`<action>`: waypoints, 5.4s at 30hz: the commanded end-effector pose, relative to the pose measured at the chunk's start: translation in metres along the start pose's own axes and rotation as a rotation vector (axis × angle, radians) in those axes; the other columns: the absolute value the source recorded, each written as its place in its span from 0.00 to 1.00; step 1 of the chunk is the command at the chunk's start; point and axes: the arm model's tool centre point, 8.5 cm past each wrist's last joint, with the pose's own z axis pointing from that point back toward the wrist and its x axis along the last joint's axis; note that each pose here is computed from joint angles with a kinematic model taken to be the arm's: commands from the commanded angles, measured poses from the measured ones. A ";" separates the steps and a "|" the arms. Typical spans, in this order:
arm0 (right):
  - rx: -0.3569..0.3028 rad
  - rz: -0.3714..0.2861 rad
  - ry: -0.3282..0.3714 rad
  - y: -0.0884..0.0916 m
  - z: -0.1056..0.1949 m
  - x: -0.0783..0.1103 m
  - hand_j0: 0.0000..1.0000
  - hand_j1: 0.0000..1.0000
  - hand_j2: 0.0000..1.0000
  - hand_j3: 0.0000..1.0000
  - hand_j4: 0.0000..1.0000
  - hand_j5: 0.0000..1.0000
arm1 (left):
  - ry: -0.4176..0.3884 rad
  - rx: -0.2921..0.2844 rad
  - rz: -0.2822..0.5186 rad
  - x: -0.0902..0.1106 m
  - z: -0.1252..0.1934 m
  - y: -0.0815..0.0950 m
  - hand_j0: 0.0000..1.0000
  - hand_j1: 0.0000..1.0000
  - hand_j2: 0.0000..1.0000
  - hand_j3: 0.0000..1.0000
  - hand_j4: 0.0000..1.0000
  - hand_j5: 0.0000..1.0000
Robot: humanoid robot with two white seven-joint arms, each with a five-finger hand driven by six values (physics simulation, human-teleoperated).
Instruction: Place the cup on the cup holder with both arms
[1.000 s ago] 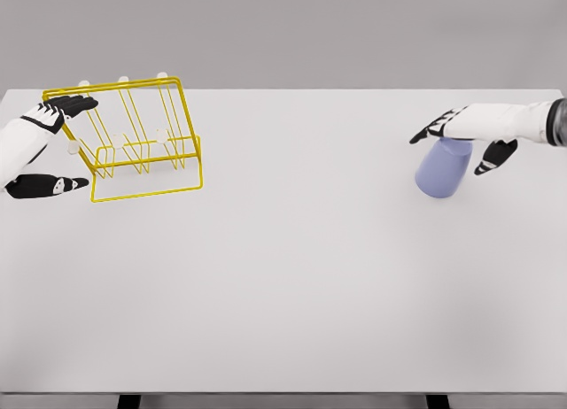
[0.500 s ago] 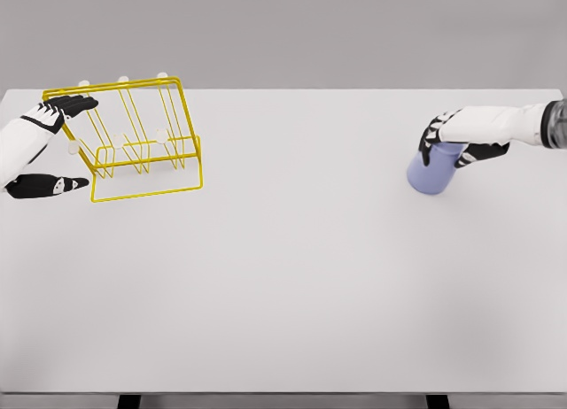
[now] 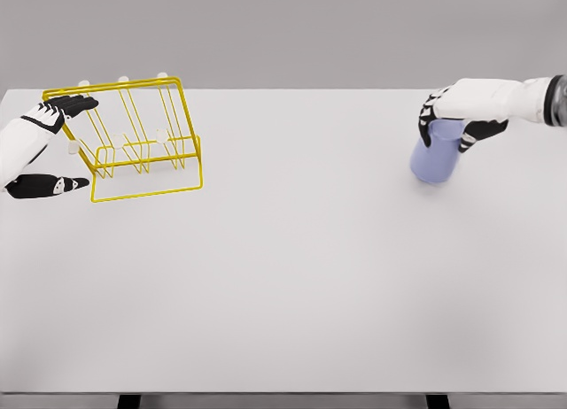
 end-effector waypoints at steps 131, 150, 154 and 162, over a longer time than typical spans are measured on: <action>-0.473 -0.186 -0.138 0.068 0.015 0.090 1.00 1.00 1.00 1.00 1.00 1.00 | -0.728 -0.927 -0.393 0.190 -0.196 -0.016 1.00 1.00 1.00 1.00 1.00 1.00; -0.473 -0.184 -0.134 0.068 0.017 0.089 1.00 1.00 1.00 1.00 1.00 1.00 | -0.680 -0.983 -0.373 0.173 -0.209 -0.063 1.00 1.00 1.00 1.00 1.00 1.00; -0.473 -0.184 -0.134 0.068 0.017 0.089 1.00 1.00 1.00 1.00 1.00 1.00 | -0.673 -0.989 -0.378 0.171 -0.209 -0.067 1.00 1.00 1.00 1.00 1.00 1.00; -0.470 -0.183 -0.134 0.068 0.017 0.088 1.00 1.00 1.00 1.00 1.00 1.00 | -0.674 -0.994 -0.376 0.170 -0.208 -0.069 0.93 0.93 0.93 0.93 0.93 0.93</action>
